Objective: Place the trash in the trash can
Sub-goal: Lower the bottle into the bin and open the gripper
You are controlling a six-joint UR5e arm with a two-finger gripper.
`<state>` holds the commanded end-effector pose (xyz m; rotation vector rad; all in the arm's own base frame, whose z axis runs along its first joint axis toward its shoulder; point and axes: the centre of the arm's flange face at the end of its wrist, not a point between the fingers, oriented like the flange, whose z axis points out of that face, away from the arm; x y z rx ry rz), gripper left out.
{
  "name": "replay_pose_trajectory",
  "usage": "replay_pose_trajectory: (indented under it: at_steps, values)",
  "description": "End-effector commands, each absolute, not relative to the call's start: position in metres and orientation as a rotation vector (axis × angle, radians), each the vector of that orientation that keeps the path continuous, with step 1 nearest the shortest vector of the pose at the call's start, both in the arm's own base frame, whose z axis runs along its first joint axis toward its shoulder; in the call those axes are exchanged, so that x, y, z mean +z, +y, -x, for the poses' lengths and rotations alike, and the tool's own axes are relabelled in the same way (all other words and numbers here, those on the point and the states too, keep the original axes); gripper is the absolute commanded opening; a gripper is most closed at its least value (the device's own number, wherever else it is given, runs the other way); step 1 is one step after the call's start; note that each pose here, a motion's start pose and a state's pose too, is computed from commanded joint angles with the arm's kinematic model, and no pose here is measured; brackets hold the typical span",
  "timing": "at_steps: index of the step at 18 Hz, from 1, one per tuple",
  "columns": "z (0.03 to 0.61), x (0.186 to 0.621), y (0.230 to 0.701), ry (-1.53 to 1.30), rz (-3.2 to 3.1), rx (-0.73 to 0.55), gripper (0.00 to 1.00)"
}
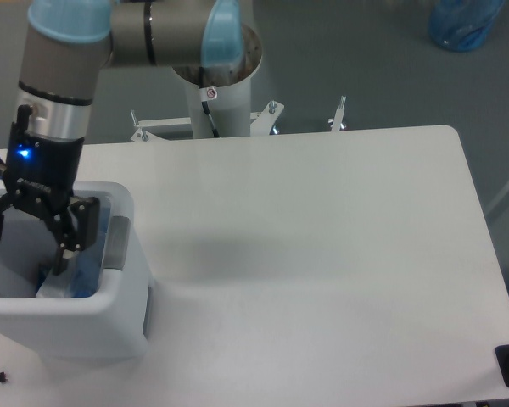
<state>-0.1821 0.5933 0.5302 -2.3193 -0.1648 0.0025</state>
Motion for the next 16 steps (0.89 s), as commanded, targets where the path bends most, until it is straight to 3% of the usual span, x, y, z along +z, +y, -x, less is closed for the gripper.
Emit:
replay_pose_trajectory:
  at_steps: [8,16]
  values:
    - [0.281,0.555,0.547,-0.26,2.28,0.165,1.0]
    - [0.325,0.575,0.519,-0.189,2.276,0.314,1.0]
